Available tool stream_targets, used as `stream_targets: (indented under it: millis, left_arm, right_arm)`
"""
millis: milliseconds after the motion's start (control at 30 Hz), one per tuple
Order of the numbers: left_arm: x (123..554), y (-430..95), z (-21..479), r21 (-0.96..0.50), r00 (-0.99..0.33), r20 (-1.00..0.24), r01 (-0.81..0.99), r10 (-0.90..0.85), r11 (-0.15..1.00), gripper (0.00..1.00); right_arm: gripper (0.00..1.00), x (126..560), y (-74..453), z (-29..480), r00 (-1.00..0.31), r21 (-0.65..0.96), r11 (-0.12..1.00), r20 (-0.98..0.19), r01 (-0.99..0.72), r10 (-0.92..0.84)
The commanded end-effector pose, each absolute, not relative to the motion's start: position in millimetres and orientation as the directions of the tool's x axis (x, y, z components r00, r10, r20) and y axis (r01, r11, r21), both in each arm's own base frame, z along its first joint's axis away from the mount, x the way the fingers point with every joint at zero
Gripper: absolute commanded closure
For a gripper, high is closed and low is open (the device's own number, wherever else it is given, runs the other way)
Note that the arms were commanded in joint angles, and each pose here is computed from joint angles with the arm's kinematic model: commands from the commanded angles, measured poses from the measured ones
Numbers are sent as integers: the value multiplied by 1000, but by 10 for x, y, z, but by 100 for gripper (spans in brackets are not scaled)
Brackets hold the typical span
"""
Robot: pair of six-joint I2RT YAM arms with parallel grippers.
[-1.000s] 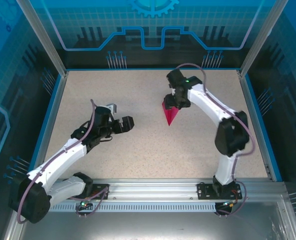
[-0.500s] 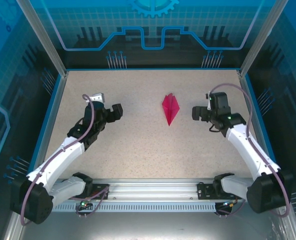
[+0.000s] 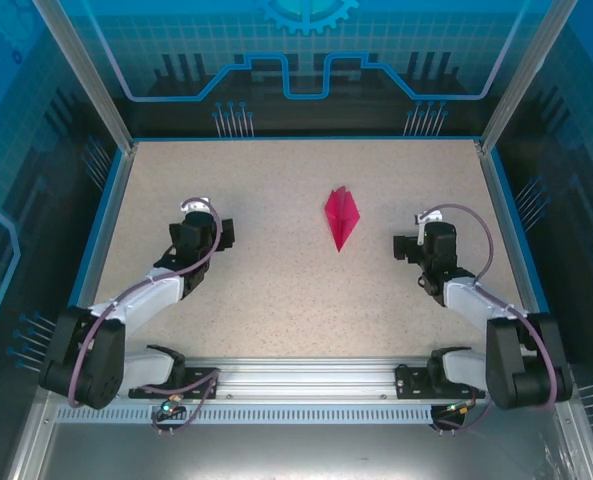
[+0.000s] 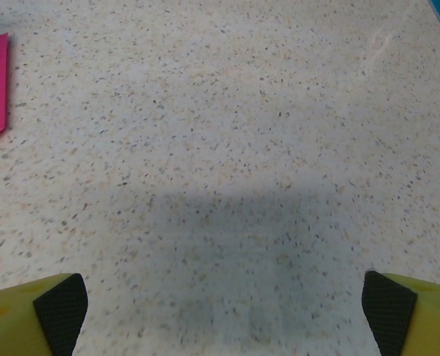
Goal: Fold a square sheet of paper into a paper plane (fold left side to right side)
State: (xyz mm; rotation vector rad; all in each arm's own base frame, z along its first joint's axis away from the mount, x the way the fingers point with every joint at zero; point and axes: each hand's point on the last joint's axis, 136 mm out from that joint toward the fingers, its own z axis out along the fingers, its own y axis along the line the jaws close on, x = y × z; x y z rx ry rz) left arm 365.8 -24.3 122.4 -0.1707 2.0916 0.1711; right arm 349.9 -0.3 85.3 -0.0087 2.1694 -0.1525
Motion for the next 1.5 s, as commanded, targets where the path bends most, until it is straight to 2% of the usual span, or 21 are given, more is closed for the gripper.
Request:
stream_targets:
  millis: [0, 200, 400, 567, 733, 833, 1467]
  left_arm:
    - [3785, -243, 1288, 51, -409, -912, -159, -19, 986, 1]
    - [3814, -301, 1127, 65, -413, -910, -84, 24, 994, 1]
    - [3763, -245, 1209, 44, -333, -943, -48, 26, 998, 1]
    - [3731, -123, 1152, -13, -267, -963, -49, -25, 999, 1]
    - [3854, -99, 964, -25, -307, -951, -44, -37, 999, 1]
    - [3942, -15, 912, -55, -371, -925, -70, -78, 996, 1]
    - [3955, 30, 906, -80, -379, -920, -74, -102, 994, 1]
  right_arm:
    - [1, 3772, 100, 1199, -384, -117, 993, -916, -10, -112]
    - [1, 3789, 265, 1193, -374, -94, 988, -918, -125, -134]
    - [1, 3812, 342, 1227, -337, -68, 985, -934, -156, -118]
    - [1, 3912, 374, 975, -328, -70, 984, -937, -162, -121]
    - [1, 3960, 301, 932, -388, -29, 989, -918, -145, -84]
    - [1, 3957, 296, 936, -381, -25, 989, -921, -148, -80]
    - [1, 3966, 325, 928, -386, -54, 989, -917, -138, -104]
